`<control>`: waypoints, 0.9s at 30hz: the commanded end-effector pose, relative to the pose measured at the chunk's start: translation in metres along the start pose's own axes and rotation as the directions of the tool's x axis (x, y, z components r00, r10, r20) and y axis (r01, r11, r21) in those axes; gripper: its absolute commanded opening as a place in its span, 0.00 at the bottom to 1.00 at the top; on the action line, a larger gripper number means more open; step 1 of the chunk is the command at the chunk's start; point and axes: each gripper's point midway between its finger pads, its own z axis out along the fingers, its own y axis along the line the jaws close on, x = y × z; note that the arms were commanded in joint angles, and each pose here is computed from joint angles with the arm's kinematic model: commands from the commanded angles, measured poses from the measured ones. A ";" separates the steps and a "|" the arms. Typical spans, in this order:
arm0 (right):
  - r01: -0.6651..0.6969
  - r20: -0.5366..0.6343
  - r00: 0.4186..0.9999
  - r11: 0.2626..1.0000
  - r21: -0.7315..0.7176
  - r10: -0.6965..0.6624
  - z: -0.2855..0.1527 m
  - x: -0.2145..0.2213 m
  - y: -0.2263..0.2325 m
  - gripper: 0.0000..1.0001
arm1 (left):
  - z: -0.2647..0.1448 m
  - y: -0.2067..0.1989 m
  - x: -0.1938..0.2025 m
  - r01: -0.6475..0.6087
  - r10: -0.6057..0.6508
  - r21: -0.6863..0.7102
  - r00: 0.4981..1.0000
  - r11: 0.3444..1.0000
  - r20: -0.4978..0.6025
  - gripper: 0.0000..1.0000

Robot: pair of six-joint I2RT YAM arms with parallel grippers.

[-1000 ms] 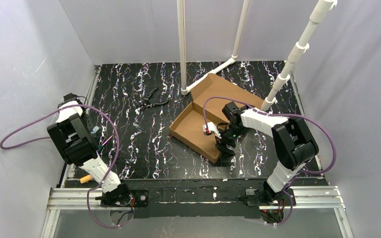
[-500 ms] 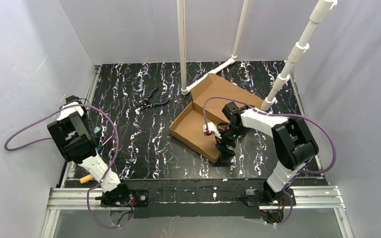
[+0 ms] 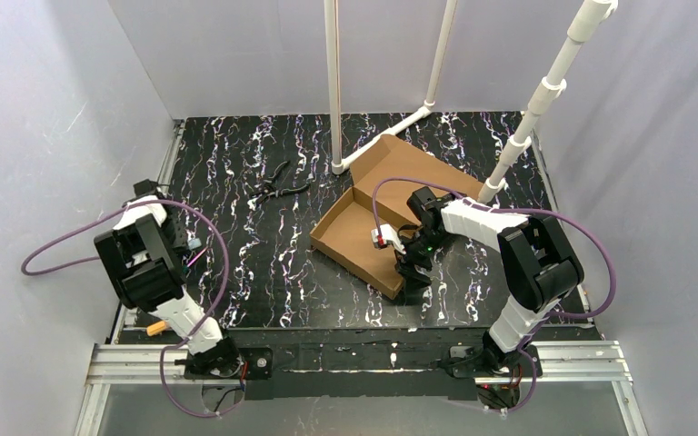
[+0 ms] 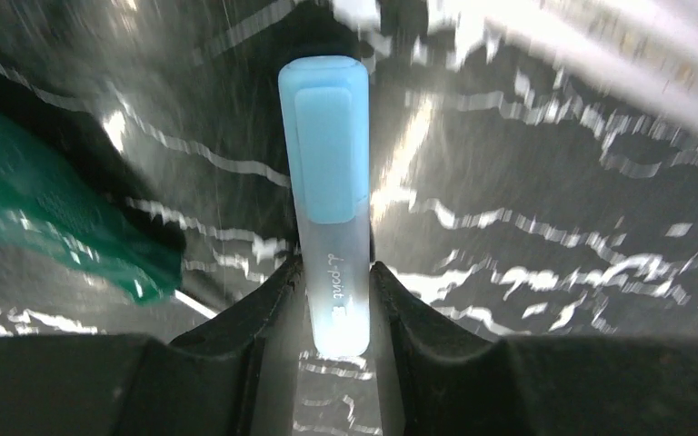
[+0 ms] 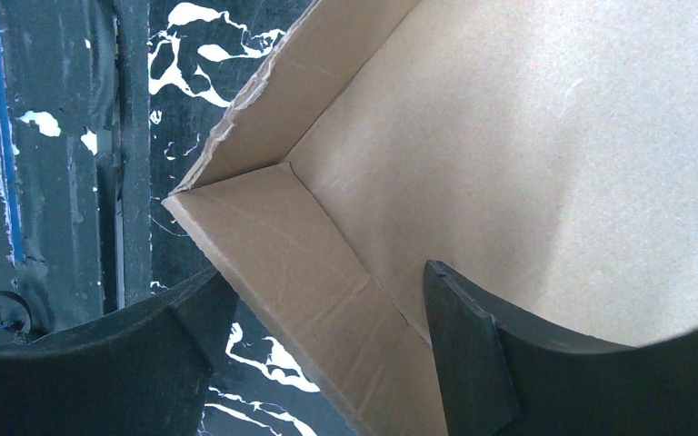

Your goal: Fold the paper box

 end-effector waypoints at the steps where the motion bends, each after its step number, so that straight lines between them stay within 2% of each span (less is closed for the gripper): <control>1: 0.007 0.012 1.000 1.000 -0.013 -0.007 -0.002 -0.003 0.004 0.81 | -0.010 0.025 0.051 -0.131 0.130 -0.005 0.988 0.991 -0.087 0.21; 6: 0.016 0.010 1.000 1.000 -0.001 -0.016 -0.005 -0.004 0.004 0.81 | -0.037 0.016 0.094 -0.267 0.283 0.136 0.952 0.954 -0.120 0.16; 10: 0.021 0.010 1.000 1.000 0.003 -0.021 -0.006 -0.005 0.005 0.81 | -0.075 0.002 0.108 -0.390 0.442 0.343 0.893 0.855 -0.085 0.07; 13: 0.025 0.014 1.000 1.000 0.003 -0.025 -0.006 -0.006 0.005 0.81 | -0.107 -0.001 0.119 -0.469 0.569 0.514 0.821 0.718 -0.045 0.01; 16: 0.028 0.016 0.999 1.000 0.001 -0.028 -0.007 -0.006 0.005 0.81 | -0.136 0.013 0.140 -0.502 0.691 0.635 0.719 0.587 -0.070 0.00; 21: 0.030 0.012 0.999 1.000 0.005 -0.030 -0.007 -0.006 0.005 0.81 | -0.173 0.043 0.186 -0.449 0.825 0.788 0.552 0.420 -0.125 0.00; 24: 0.030 0.009 1.000 1.000 0.008 -0.030 -0.007 -0.005 0.005 0.81 | -0.199 0.063 0.215 -0.434 0.888 0.846 0.450 0.311 -0.096 0.00; 27: 0.029 0.006 1.000 1.000 0.007 -0.029 -0.007 -0.004 0.005 0.82 | -0.228 0.079 0.237 -0.392 0.926 0.897 0.375 0.207 -0.050 0.00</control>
